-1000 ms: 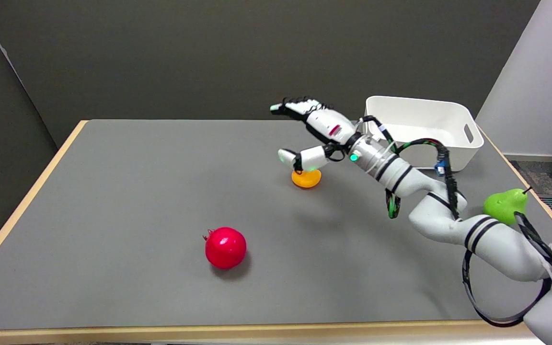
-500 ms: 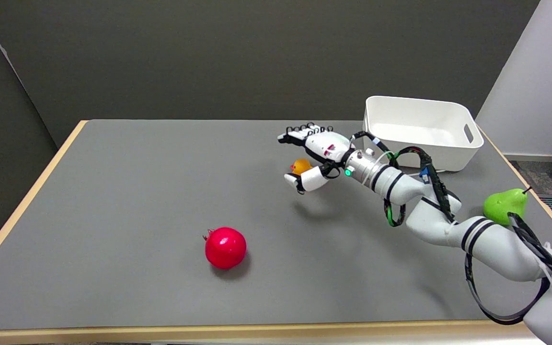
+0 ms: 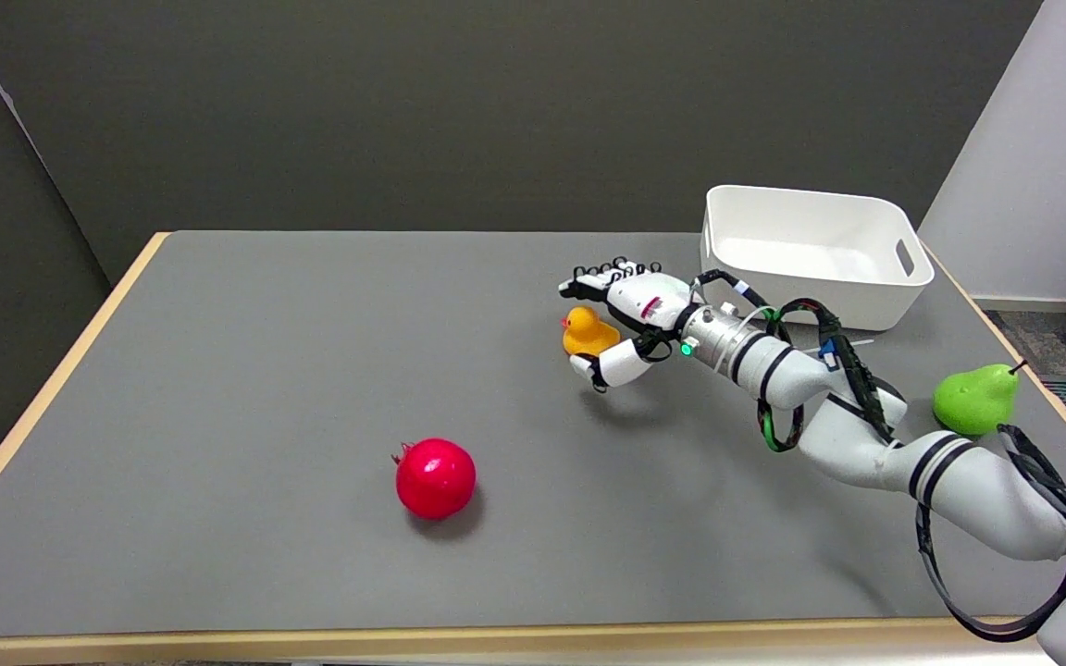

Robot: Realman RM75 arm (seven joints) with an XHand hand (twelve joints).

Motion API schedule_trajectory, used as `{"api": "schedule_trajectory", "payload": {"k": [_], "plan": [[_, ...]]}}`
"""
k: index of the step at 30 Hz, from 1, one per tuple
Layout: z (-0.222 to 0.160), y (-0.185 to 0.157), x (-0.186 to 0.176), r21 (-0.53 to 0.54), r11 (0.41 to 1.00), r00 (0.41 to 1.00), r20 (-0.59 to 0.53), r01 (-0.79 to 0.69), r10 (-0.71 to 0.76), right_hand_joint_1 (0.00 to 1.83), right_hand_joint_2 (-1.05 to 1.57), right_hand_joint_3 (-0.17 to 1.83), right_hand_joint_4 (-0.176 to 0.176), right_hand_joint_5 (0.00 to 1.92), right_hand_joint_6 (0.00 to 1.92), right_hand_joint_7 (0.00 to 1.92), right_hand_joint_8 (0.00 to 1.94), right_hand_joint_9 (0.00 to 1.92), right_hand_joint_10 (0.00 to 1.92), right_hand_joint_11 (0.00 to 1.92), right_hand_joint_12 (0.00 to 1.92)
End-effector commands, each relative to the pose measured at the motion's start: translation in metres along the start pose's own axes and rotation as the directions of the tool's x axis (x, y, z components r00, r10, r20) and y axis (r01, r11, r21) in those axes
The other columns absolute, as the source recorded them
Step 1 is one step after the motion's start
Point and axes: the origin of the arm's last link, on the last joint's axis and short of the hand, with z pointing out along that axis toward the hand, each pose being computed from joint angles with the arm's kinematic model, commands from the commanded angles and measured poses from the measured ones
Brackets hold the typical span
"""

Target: Pick up the yellow duck.

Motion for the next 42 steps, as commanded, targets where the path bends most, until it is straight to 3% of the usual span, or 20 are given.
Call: {"api": "schedule_trajectory", "payload": {"k": [1,10,12,22,31,33,35,36,42], "plan": [[-0.003,0.002,-0.005,-0.019,1.000,1.000,0.023,0.020,-0.020,0.55,0.62,0.97,-0.016,0.19,0.44,0.32,0.44,0.23,0.77,0.00,1.07],[-0.002,0.000,-0.005,-0.017,1.000,1.000,0.022,0.017,-0.017,0.64,0.67,0.88,-0.017,0.23,0.42,0.40,0.43,0.28,0.85,0.02,1.17],[-0.001,-0.002,-0.005,-0.014,1.000,1.000,0.023,0.016,-0.015,0.61,0.65,0.95,-0.022,0.22,0.47,0.42,0.51,0.35,0.88,0.08,1.17],[0.000,-0.007,-0.007,-0.001,1.000,1.000,0.020,0.008,-0.008,0.76,0.70,0.89,-0.027,0.29,0.51,0.53,0.61,0.45,1.05,0.16,1.30],[0.000,-0.010,-0.006,0.015,1.000,1.000,0.011,0.010,-0.011,0.87,0.81,0.85,-0.007,0.44,1.05,0.74,1.03,0.68,1.28,0.38,1.55],[0.000,-0.010,-0.006,0.016,1.000,1.000,0.011,0.012,-0.012,1.28,1.01,0.40,-0.021,0.47,1.07,0.80,1.32,0.71,1.30,0.41,1.59],[0.000,-0.011,-0.006,0.022,1.000,1.000,0.007,0.015,-0.016,1.22,1.19,0.15,-0.142,0.50,1.44,0.84,1.36,0.77,1.28,0.47,1.59],[0.000,-0.011,-0.005,0.025,0.999,1.000,0.005,0.022,-0.022,1.19,1.24,0.08,-0.175,0.51,1.55,0.85,1.37,0.79,1.28,0.48,1.60],[0.001,-0.012,-0.002,0.033,0.998,0.999,-0.003,0.045,-0.045,1.19,1.22,0.10,-0.165,0.53,1.53,0.86,1.37,0.80,1.39,0.35,1.78]]}}
